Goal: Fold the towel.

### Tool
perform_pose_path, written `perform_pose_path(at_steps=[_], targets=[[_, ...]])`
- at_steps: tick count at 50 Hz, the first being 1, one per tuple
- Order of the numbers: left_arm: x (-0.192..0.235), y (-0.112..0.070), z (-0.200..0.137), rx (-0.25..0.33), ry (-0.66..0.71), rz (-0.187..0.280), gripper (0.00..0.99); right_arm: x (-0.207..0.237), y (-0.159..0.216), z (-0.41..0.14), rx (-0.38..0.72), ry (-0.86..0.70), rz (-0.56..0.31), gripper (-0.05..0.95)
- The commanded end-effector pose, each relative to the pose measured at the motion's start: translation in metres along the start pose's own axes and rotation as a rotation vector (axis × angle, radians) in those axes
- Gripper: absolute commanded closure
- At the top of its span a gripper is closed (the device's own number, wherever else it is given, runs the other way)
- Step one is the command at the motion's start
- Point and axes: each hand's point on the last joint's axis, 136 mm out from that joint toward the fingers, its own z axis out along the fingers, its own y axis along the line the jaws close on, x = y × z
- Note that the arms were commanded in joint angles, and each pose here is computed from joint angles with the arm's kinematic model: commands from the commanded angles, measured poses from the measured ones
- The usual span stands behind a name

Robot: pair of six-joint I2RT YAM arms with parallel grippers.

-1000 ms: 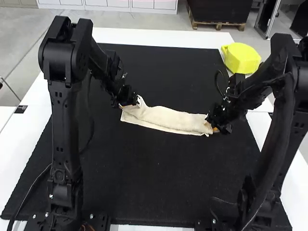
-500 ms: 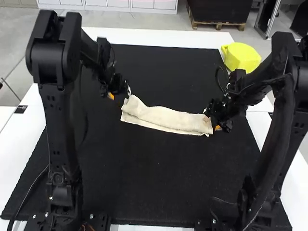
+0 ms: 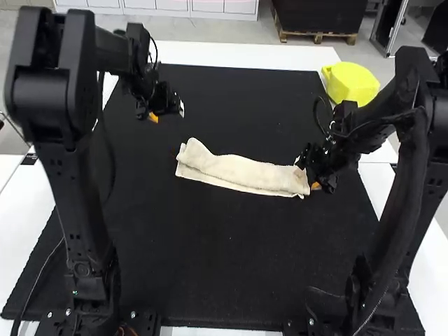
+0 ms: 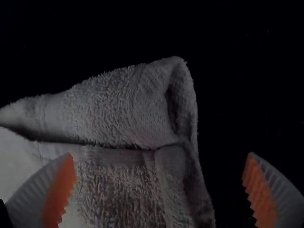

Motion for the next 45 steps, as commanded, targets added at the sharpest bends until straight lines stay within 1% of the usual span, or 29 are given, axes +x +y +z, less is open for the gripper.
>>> perform_pose_path(at_steps=[1, 11, 19, 27, 40, 45], targets=[[-0.019, -0.007, -0.025, 0.001, -0.063, -0.001, 0.025, 0.0, 0.008, -0.007, -0.033, -0.009, 0.019, 0.1], [-0.018, -0.012, -0.049, -0.001, -0.078, -0.002, 0.025, 0.005, 0.006, -0.004, -0.034, -0.001, 0.03, 0.1], [-0.015, -0.018, -0.062, 0.004, -0.081, 0.002, 0.025, 0.008, 0.008, 0.0, -0.04, 0.003, 0.038, 0.1], [-0.009, -0.02, -0.07, 0.006, -0.078, -0.013, 0.025, 0.012, 0.015, 0.005, -0.048, 0.014, 0.025, 0.1], [0.022, -0.019, -0.078, 0.002, -0.039, -0.028, 0.025, 0.018, 0.025, 0.013, -0.061, 0.027, 0.02, 0.1], [0.034, -0.018, -0.078, -0.001, -0.023, -0.034, 0.025, 0.023, 0.023, 0.017, -0.055, 0.043, 0.025, 0.1]])
